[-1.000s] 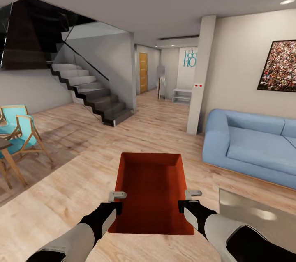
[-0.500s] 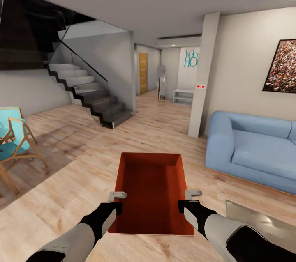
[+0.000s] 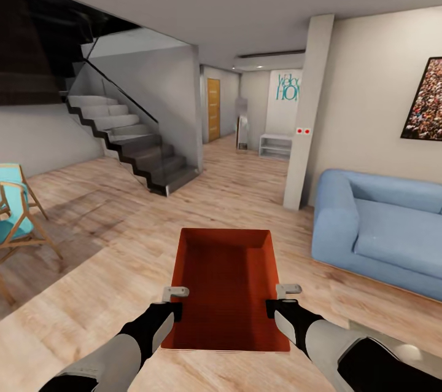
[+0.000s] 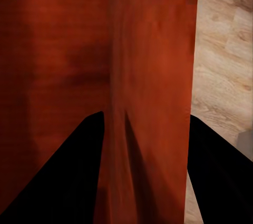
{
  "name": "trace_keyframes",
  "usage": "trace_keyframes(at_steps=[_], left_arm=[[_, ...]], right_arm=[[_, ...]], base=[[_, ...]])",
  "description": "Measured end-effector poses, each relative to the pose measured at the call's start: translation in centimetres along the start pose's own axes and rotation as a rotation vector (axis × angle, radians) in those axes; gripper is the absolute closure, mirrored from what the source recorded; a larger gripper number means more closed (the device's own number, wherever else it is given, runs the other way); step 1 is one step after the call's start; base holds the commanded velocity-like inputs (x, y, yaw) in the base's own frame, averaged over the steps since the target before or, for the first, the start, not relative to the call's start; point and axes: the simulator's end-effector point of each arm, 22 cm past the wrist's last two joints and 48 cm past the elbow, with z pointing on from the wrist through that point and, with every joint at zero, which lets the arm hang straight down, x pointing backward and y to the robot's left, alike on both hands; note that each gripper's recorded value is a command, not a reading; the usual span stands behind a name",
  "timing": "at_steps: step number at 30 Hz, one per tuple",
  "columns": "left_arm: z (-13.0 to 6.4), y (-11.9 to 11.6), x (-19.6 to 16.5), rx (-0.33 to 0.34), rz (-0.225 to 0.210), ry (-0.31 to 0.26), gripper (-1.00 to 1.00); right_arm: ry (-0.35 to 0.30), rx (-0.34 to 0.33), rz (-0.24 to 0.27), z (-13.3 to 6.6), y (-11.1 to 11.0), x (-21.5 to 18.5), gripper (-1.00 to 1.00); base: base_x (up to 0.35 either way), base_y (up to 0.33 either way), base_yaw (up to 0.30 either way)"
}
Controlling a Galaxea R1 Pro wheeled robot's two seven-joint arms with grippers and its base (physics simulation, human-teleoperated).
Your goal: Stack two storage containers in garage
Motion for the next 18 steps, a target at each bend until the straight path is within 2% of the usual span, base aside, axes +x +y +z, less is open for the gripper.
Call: trace_keyframes(at_steps=[18], left_arm=[[0.02, 0.05, 0.03, 0.001, 0.0, 0.001, 1.0]], right_arm=[[0.001, 0.001, -0.001, -0.02, 0.06, 0.01, 1.0]], base=[[0.322, 0.0, 0.0]])
